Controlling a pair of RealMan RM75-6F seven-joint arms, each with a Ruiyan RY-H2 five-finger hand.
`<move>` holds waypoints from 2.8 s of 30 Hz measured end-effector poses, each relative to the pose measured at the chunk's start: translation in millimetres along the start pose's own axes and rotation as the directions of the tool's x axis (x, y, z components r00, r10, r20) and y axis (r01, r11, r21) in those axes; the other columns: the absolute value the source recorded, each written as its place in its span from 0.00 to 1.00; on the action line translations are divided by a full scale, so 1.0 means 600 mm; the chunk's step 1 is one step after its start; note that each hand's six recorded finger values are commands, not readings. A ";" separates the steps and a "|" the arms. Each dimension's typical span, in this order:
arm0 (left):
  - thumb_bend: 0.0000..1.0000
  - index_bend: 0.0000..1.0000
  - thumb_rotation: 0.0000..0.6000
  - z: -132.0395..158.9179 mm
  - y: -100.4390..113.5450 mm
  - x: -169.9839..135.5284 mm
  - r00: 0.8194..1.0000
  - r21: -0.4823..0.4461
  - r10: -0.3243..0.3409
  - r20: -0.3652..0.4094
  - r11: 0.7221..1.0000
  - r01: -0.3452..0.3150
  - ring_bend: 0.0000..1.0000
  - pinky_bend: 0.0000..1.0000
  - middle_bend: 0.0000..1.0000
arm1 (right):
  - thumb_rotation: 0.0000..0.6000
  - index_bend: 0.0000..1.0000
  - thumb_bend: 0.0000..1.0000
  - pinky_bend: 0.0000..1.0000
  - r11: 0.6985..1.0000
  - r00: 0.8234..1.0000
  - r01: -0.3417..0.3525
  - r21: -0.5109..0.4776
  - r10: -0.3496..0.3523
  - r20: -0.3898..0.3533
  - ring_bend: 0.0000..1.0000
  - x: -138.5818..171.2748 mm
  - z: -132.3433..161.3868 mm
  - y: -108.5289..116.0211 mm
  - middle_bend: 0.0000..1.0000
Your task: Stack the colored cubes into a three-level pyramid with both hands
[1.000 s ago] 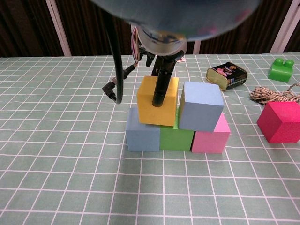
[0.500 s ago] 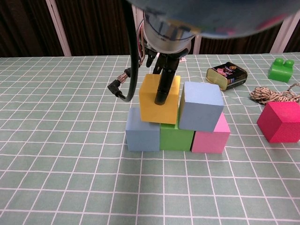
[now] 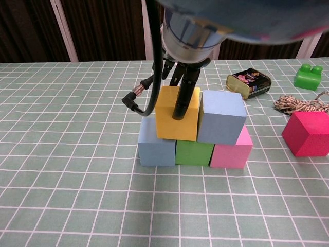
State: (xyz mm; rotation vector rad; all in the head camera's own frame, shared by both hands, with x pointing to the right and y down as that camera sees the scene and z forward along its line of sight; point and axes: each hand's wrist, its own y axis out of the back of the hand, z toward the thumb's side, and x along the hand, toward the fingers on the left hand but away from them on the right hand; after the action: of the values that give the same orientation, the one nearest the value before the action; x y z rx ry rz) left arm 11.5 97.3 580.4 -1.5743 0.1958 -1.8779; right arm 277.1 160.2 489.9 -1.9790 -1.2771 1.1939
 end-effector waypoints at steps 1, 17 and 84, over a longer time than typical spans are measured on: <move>0.40 0.00 1.00 0.000 0.000 0.000 1.000 0.000 0.000 0.000 1.000 0.000 0.10 0.07 0.61 | 1.00 0.00 0.17 0.00 1.000 1.000 0.000 0.000 0.000 0.001 0.00 0.000 0.000 0.000 0.00; 0.40 0.00 1.00 0.002 0.000 0.002 1.000 0.011 0.009 -0.009 1.000 -0.008 0.11 0.07 0.62 | 1.00 0.00 0.17 0.00 1.000 1.000 -0.001 -0.003 0.001 -0.001 0.00 0.001 0.001 0.001 0.00; 0.20 0.00 1.00 0.003 0.000 0.006 1.000 0.013 0.028 -0.013 1.000 -0.028 0.12 0.07 0.52 | 1.00 0.00 0.17 0.00 1.000 1.000 -0.006 -0.007 0.006 -0.002 0.00 0.005 0.002 0.001 0.00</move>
State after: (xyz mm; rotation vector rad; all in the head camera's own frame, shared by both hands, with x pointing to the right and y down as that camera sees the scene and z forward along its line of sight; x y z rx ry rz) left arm 13.3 95.9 583.8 -1.5427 0.2099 -1.8653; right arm 276.9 162.5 488.1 -1.9896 -1.2765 1.1914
